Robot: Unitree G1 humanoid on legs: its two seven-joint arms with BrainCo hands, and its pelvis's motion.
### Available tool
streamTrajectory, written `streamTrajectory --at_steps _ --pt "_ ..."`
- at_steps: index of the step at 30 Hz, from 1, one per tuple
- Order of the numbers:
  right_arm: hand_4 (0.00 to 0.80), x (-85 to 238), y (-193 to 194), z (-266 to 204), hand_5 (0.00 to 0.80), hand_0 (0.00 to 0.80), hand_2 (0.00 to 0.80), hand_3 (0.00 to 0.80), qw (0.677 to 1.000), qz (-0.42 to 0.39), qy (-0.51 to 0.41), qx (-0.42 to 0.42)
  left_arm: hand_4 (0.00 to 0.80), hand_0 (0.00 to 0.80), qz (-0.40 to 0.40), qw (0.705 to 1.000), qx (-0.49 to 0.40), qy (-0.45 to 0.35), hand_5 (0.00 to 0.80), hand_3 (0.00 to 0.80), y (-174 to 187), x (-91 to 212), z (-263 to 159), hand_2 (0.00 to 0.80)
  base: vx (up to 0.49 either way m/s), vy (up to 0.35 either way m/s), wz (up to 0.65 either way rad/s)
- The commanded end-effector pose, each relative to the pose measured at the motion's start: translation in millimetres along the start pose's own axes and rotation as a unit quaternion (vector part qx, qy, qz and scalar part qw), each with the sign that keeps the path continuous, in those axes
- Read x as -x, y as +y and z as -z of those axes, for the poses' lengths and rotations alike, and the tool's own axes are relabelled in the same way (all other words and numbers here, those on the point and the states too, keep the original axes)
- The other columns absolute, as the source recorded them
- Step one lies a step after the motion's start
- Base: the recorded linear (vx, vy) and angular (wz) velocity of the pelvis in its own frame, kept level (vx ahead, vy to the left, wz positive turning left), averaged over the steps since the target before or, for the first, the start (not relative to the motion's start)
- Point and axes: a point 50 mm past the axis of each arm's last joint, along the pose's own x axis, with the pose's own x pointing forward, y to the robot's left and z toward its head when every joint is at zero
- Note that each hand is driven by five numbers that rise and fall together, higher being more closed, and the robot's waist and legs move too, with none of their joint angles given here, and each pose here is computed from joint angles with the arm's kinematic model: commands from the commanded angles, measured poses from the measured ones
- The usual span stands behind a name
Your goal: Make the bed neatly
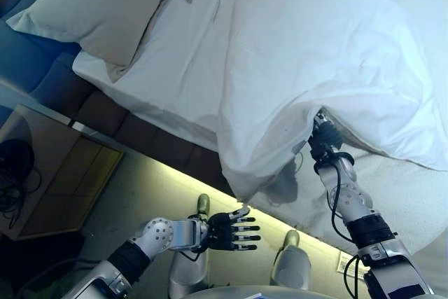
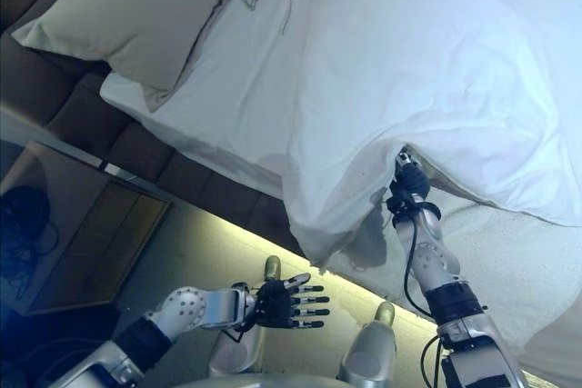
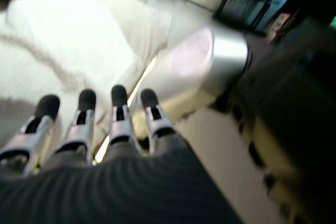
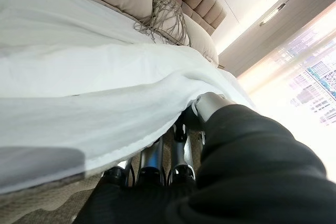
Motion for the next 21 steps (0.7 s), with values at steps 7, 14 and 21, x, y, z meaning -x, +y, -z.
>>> streamTrajectory --at_steps 7,14,21 --pt "0.800 -8 32 -36 0.800 0.800 0.800 0.800 0.993 -0.081 -0.080 -0.035 0.000 0.000 0.147 0.981 0.123 0.016 0.000 0.000 -47 -30 2 0.000 -0.023 -0.055 0.00" --pt "0.800 -16 61 -38 0.800 0.800 0.800 0.800 0.991 -0.106 -0.076 -0.010 0.000 0.000 0.147 0.978 0.148 0.018 0.000 0.000 -46 -48 7 0.000 0.002 -0.012 -0.01" --pt "0.800 -19 87 -32 0.800 0.800 0.800 0.800 0.990 -0.120 -0.062 0.027 0.000 0.000 0.147 0.973 0.173 0.044 0.000 0.000 -40 -56 18 0.000 0.045 0.013 0.02"
